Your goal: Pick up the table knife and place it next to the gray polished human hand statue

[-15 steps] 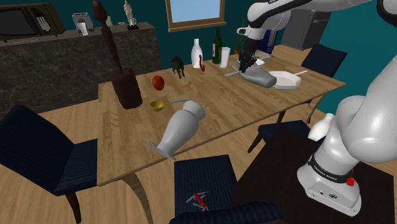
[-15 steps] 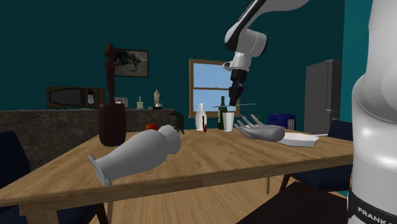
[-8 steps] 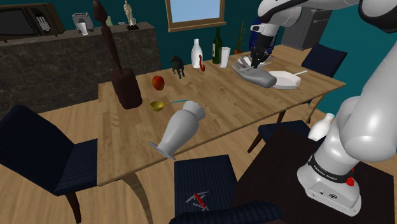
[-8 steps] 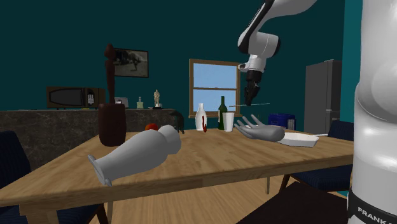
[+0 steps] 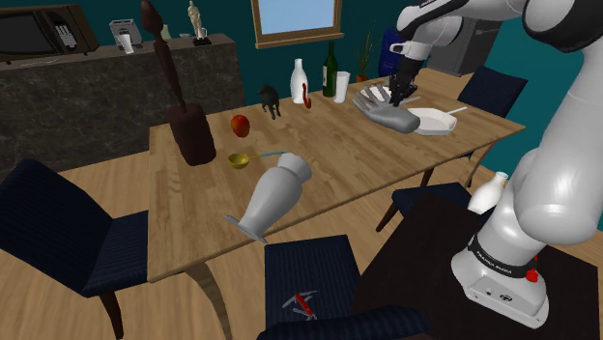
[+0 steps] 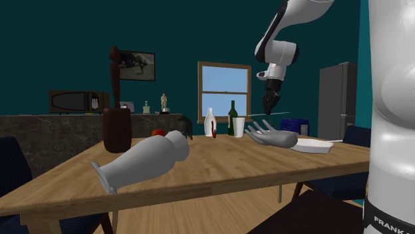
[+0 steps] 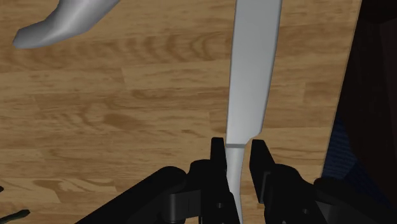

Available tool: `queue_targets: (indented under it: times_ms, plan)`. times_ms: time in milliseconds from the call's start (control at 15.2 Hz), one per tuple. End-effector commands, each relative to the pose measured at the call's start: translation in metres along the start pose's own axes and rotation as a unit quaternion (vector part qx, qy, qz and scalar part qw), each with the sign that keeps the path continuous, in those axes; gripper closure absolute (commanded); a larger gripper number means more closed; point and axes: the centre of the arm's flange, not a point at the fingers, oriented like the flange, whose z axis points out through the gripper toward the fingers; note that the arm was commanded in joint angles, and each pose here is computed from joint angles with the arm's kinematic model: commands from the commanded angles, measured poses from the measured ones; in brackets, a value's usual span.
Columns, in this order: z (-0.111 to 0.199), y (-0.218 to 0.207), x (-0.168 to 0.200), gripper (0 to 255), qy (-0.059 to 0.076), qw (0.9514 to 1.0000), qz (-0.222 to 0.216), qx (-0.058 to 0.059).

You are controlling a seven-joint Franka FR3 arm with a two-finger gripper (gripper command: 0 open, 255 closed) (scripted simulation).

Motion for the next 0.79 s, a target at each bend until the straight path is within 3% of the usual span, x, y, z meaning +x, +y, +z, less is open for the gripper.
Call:
queue_targets:
  times_ms: [0, 726]
  plan:
    - [0.011, 0.001, -0.002, 255, 0.0, 1.0, 0.0, 0.0]
    - [0.068, -0.001, -0.014, 255, 0.0, 1.0, 0.0, 0.0]
